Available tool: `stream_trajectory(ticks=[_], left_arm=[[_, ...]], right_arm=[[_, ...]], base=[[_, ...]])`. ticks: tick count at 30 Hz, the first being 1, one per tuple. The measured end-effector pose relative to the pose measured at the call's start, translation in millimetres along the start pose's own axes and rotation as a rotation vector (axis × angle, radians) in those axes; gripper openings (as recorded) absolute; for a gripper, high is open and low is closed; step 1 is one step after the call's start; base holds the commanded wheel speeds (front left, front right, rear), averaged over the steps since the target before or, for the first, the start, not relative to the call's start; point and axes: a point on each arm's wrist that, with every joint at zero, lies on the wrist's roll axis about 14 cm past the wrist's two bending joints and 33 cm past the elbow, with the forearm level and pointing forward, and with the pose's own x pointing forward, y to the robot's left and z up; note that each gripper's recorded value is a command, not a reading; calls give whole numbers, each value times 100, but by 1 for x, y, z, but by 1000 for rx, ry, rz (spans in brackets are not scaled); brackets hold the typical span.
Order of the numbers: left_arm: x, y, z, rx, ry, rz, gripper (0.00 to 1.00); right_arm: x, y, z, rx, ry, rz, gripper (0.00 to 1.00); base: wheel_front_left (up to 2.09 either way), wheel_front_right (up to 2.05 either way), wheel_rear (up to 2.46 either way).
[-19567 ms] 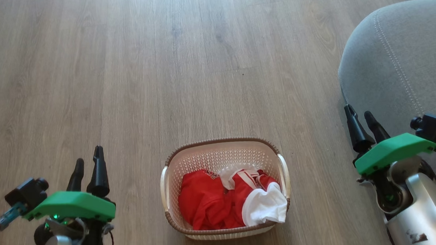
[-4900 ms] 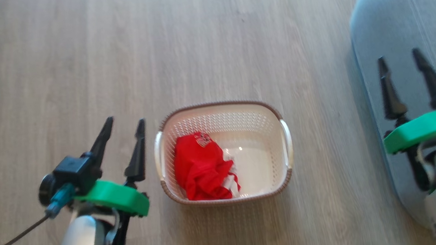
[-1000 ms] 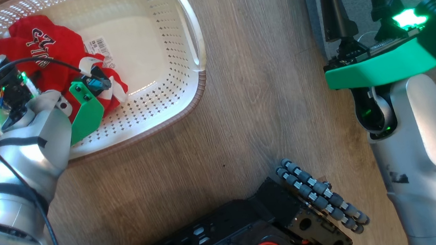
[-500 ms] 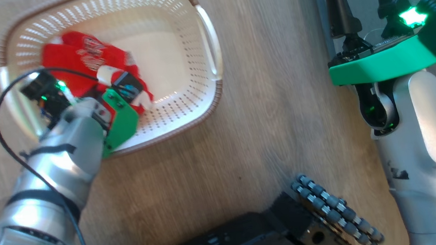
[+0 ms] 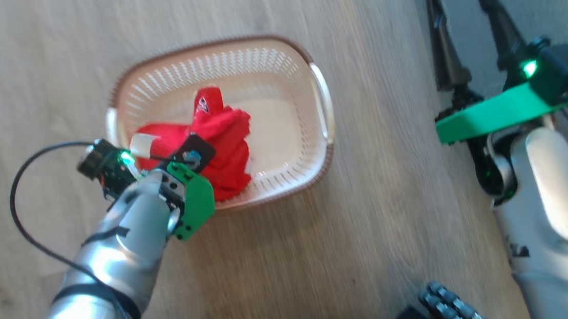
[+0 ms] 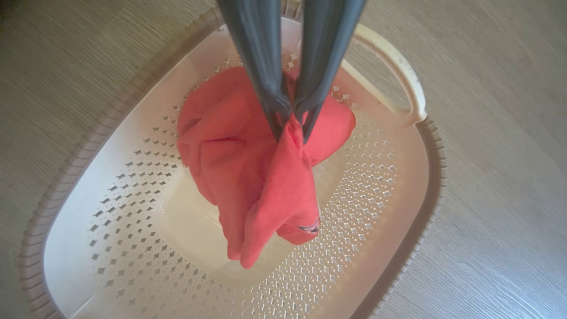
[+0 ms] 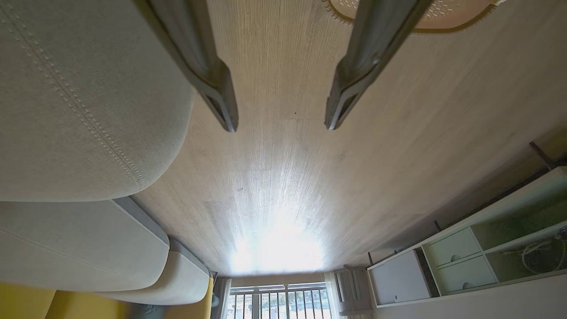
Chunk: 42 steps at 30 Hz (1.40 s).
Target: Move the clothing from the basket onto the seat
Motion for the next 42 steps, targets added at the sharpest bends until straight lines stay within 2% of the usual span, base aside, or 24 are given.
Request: stream_trajectory(ticks=[7, 18, 26, 42], left_arm=[[-47, 5, 44, -70, -156, 72, 0], [-114, 2, 87, -132, -320, 179, 0], [-166, 6, 149, -168, -542, 262, 0], [-260, 7, 285, -192, -1025, 233, 0]], right_arm=[[-21, 19, 19, 4, -15, 34, 100], [-57, 43, 41, 27, -39, 79, 100], [-83, 55, 55, 31, -64, 105, 100], [-90, 66, 55, 34, -63, 131, 100]], base=[[0, 0, 0], [0, 0, 0], [0, 0, 0], [0, 0, 0]])
